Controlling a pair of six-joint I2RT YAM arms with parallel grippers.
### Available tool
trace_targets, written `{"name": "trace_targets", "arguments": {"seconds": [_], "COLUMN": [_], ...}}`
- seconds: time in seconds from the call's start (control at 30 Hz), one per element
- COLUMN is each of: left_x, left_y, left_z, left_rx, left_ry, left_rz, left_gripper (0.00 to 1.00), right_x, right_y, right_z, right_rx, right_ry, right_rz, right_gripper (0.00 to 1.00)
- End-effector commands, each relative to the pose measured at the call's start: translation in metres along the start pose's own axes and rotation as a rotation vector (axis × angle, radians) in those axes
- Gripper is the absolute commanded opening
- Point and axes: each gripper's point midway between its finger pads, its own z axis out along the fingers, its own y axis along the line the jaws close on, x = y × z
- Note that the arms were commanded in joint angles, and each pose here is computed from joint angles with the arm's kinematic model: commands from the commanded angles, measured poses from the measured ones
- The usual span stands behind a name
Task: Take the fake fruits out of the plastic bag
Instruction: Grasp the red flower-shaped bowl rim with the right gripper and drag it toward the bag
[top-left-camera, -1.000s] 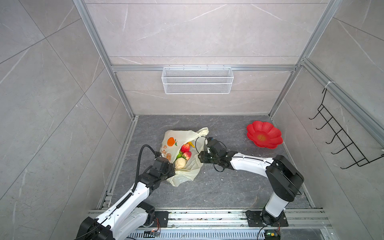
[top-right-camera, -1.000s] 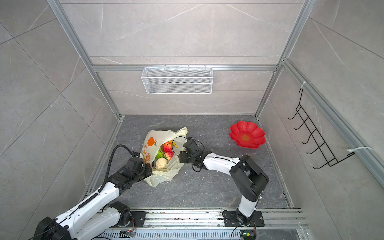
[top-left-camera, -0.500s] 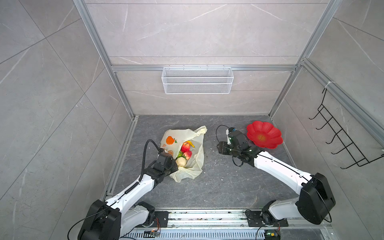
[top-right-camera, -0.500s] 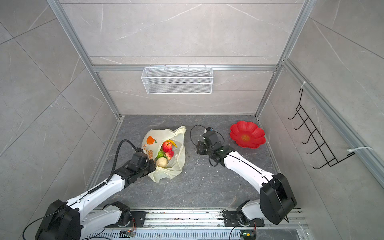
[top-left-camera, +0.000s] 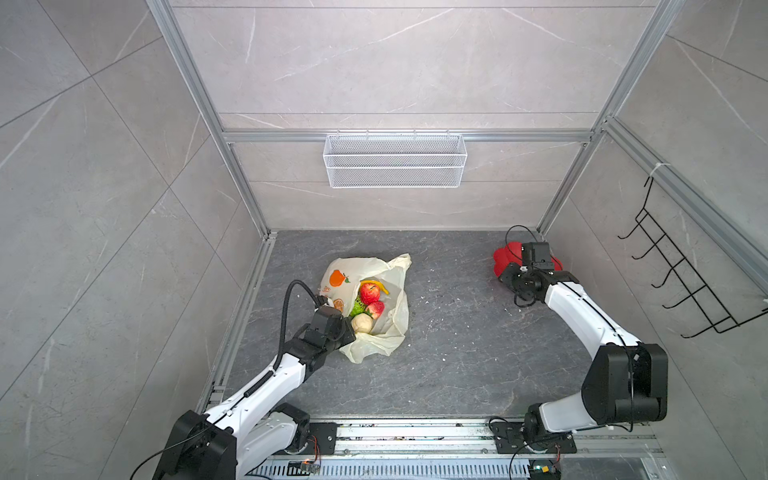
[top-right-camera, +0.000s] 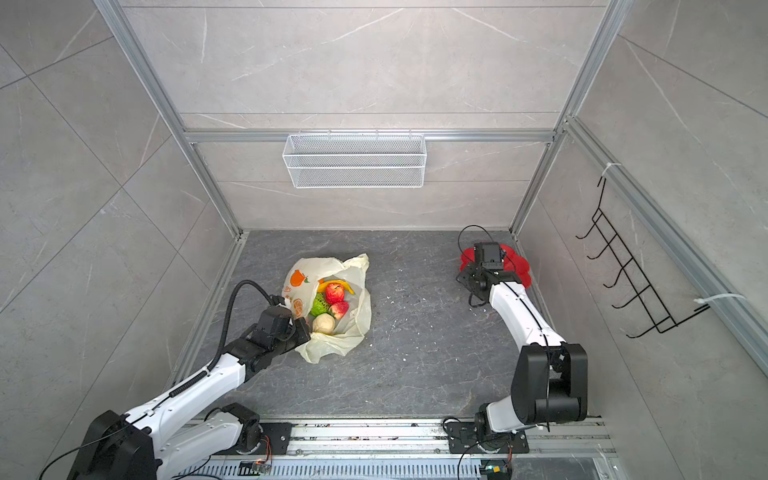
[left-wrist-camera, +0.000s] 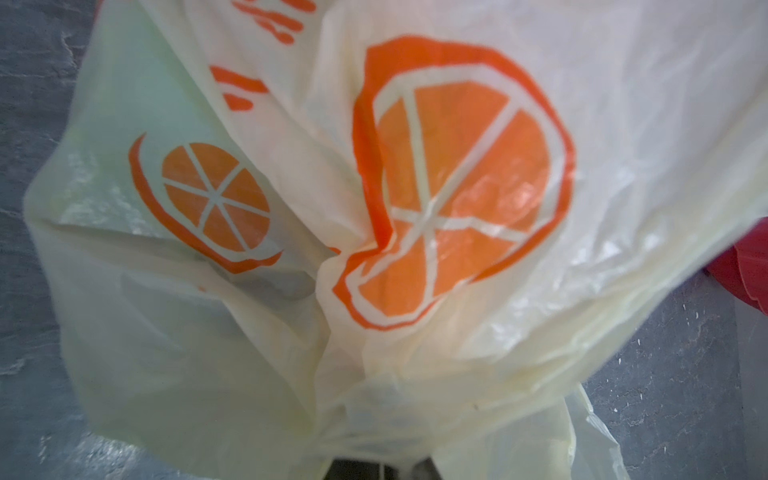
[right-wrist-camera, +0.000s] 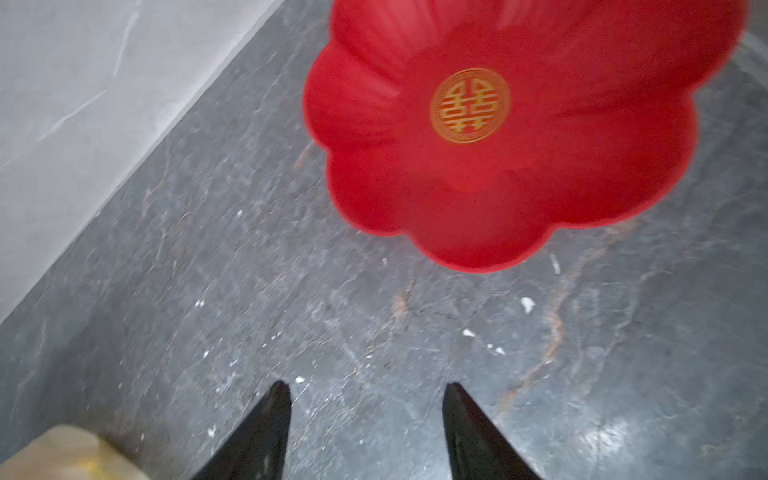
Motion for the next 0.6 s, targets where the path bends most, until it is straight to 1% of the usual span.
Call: {"name": "trace_targets", "arguments": {"seconds": [0.0, 0.13, 0.27, 0.37, 0.5, 0.57], "left_x": [-0.005, -0.002, 0.002, 0.003, 0.003, 0.003], "left_y": [-0.007, -0.010, -0.012, -0.013, -0.013, -0.012], "left_z": [-0.002, 0.001, 0.005, 0.005, 0.006, 0.008], "left_rx": [0.039, 0.064, 0.077, 0.086, 0.089, 0.087], "left_ry": [-0.035, -0.025, -0.007, -0.009, -0.009, -0.008], "left_rz": [0.031, 0.040, 0.048, 0.052, 0.053, 0.054], "left_gripper": [0.00, 0.00, 0.00, 0.00, 0.00, 0.00], "right_x": [0.003, -0.005, -0.009, -0.014, -0.013, -0.011], "right_y": [-0.020, -0.033, -0.051, -0.060, -0.073, -0.077], "right_z": [0.012, 0.023, 0.038, 0.047, 0.058, 0.066], "right_rx": [0.039, 0.043, 0.064, 0.052, 0.098, 0.100], "right_ry": [-0.021, -0.088, -0.120, -0.145, -0.129, -0.115], "right_rz": [0.137, 0.240, 0.356, 0.431, 0.501, 0.533], "right_gripper": [0.61, 0.61, 0.61, 0.61, 0.61, 0.61]}}
